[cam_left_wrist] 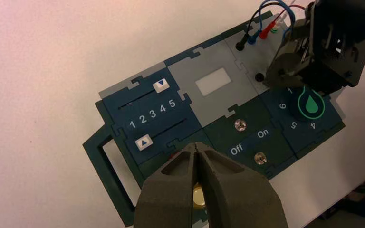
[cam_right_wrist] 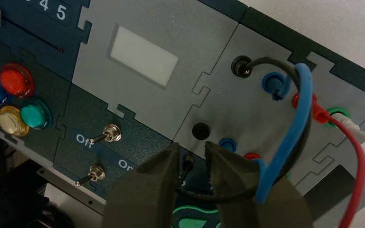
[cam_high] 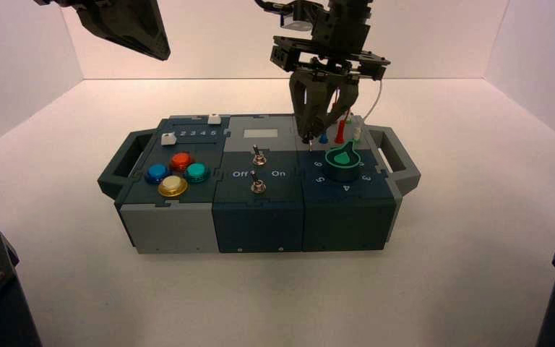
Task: Insert the black wire.
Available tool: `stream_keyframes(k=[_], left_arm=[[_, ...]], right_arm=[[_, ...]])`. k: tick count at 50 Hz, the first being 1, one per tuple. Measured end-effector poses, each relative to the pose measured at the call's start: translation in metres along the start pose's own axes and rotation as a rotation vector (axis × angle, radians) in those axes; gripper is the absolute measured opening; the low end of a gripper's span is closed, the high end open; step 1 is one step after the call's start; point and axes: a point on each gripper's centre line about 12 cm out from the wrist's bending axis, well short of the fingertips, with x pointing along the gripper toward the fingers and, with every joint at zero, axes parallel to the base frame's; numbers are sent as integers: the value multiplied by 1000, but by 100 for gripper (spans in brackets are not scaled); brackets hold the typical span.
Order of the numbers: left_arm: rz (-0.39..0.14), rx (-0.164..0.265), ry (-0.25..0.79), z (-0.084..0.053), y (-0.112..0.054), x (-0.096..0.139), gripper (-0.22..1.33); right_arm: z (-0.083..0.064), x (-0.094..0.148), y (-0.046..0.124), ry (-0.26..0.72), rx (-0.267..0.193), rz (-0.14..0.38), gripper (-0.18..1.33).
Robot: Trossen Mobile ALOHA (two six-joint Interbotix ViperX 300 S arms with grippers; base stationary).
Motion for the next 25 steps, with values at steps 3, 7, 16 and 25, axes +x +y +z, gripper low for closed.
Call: stream_keyframes(k=[3,7,16,25], left_arm=[[1,1,0,0,0,0,-16],[2,3,0,0,0,0,-16],[3,5,0,0,0,0,-16],[5,7,7,1,0,-1,-16]], right_arm=[[0,0,0,0,0,0,15],[0,1,0,3,-2,-2,12],[2,0,-3,-19,-16,-27,12],[1,-8,-4,-94,-27,-37,12]])
